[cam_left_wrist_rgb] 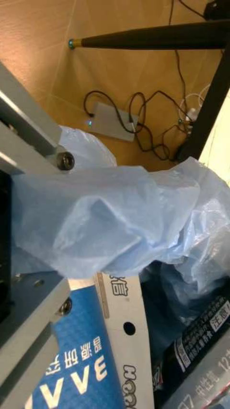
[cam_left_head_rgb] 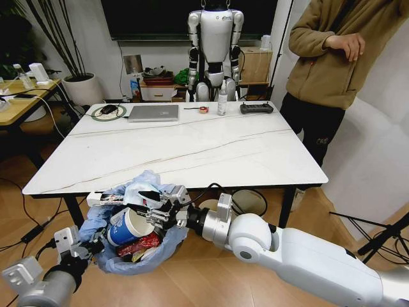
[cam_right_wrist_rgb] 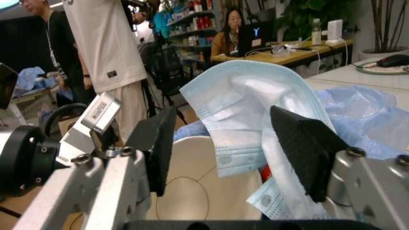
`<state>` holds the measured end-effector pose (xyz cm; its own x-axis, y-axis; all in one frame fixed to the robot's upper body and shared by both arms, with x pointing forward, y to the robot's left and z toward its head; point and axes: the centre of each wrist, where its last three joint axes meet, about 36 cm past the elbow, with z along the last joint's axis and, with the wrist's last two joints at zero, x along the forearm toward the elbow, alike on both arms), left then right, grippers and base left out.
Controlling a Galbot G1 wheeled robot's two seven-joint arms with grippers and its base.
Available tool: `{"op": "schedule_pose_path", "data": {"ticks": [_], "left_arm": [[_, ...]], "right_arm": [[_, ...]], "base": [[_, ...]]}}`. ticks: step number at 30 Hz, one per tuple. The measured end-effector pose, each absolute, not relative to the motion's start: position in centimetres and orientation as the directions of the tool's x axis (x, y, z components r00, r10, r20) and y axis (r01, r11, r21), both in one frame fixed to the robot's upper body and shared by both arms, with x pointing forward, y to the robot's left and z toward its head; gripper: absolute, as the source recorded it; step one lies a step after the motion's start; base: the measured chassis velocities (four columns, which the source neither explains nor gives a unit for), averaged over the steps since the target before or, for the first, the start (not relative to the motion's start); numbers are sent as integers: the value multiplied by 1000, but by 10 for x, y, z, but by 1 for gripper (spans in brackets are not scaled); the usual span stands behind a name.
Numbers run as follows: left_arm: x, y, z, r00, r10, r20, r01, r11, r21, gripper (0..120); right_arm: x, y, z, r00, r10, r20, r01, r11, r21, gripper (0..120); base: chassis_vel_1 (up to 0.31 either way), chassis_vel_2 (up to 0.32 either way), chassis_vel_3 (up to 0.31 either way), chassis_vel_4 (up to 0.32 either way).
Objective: Pick up the trash bin and place the trash from the table into it.
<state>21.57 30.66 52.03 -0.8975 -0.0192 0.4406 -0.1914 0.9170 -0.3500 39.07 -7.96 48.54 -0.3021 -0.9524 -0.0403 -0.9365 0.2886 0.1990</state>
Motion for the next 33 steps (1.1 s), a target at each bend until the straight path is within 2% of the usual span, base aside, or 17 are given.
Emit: {"op": "schedule_pose_path", "data": {"ticks": [1, 5, 11, 13, 23, 27, 28, 29, 30, 32, 33], "left_arm": [[216, 307, 520, -897, -19, 441, -191, 917, -350, 0], [216, 307, 520, -897, -19, 441, -192, 917, -350, 0], [216, 308, 520, -897, -20, 441, -192, 917, -349, 0], [217, 309, 520, -897, -22, 442, -194, 917, -349, 0], [218, 309, 517, -895, -21, 445, -197, 915, -353, 0], [218, 309, 517, -895, -23, 446, -199, 914, -352, 0], [218, 309, 517, -895, -23, 446, -199, 914, -352, 0], [218, 309, 517, -895, -23, 446, -199, 914, -353, 0], [218, 309, 517, -895, -23, 446, -199, 914, -353, 0], [218, 308, 515, -893, -22, 449, -199, 915, -351, 0], [218, 308, 515, -893, -23, 450, -201, 915, -350, 0]], "right_arm": [[391, -80, 485, -302, -952, -40, -937, 289, 199, 62], [389, -80, 487, -298, -953, -46, -938, 284, 200, 77], [388, -83, 489, -297, -954, -47, -939, 282, 196, 87], [387, -85, 491, -297, -953, -51, -939, 283, 196, 95], [384, -101, 500, -326, -943, -68, -932, 308, 190, 100], [386, -123, 515, -418, -903, -101, -900, 396, 183, 100], [386, -123, 515, -418, -903, -101, -900, 396, 183, 100], [389, -136, 520, -465, -878, -112, -879, 442, 178, 100], [389, -138, 520, -473, -874, -114, -875, 451, 176, 100], [394, -170, 523, -575, -809, -117, -815, 556, 164, 100], [394, -177, 523, -599, -794, -109, -798, 580, 163, 100]], "base": [[0, 0, 0, 0], [0, 0, 0, 0], [0, 0, 0, 0], [0, 0, 0, 0], [0, 0, 0, 0], [0, 0, 0, 0], [0, 0, 0, 0], [0, 0, 0, 0], [0, 0, 0, 0], [0, 0, 0, 0], [0, 0, 0, 0]]}}
